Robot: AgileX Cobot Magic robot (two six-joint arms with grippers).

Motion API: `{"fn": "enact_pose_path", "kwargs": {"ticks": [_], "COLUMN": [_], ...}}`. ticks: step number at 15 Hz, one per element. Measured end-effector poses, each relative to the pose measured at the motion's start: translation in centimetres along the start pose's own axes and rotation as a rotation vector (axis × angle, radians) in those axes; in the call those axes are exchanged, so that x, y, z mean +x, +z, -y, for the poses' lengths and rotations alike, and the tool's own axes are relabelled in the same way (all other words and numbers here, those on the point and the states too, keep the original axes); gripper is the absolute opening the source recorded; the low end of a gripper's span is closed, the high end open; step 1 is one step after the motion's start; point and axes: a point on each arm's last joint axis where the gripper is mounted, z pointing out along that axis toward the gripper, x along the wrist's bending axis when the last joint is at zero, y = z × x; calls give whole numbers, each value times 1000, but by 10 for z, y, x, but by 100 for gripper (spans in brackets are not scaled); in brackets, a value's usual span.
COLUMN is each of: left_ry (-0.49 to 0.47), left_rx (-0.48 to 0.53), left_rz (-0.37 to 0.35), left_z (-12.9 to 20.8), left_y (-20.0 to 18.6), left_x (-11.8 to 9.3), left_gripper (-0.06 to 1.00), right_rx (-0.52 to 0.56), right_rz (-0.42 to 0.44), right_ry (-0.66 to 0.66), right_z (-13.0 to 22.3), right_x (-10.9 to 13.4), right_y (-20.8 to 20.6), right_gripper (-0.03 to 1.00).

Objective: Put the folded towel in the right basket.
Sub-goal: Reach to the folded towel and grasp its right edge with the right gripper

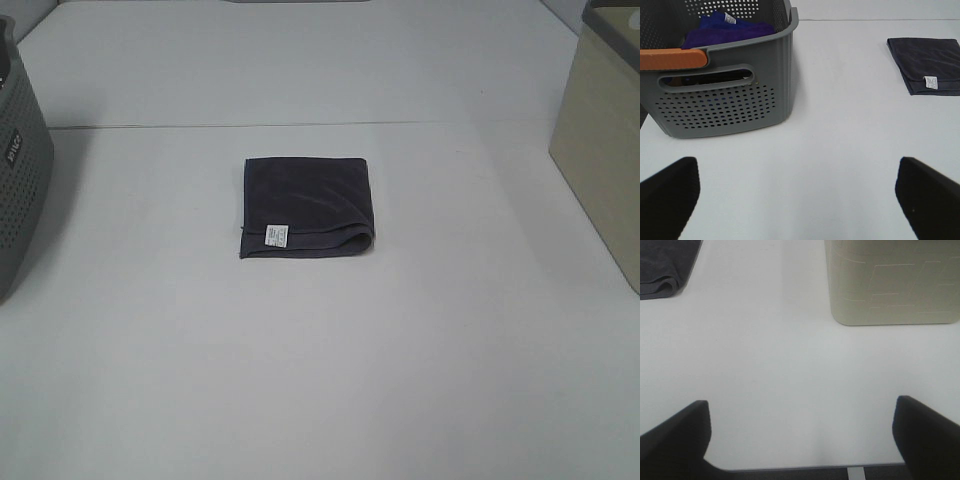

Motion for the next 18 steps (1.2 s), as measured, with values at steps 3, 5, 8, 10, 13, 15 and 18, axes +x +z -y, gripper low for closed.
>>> {"fn": "enact_pose_path", "kwargs": {"ticks": [3,5,8,10,13,15,18], "left_ry": [0,0,0,0,0,0,0], "left_rx": [0,0,0,0,0,0,0], "left_rz": [0,0,0,0,0,0,0], "left_z": [0,0,0,0,0,0,0], "left_y": [0,0,0,0,0,0,0], "left_x": [0,0,0,0,0,0,0], "left_gripper": [99,99,99,99,99,99,99], "right_rx": [0,0,0,0,0,0,-1], "right_rz": [0,0,0,0,0,0,0], "right_ry": [0,-3,-7,-8,-10,-16,-25], "right_z": [0,0,0,0,0,0,0], "right_x": [0,0,0,0,0,0,0], "right_y": [0,0,0,0,0,0,0], "right_gripper": [94,94,94,94,94,94,94]}}
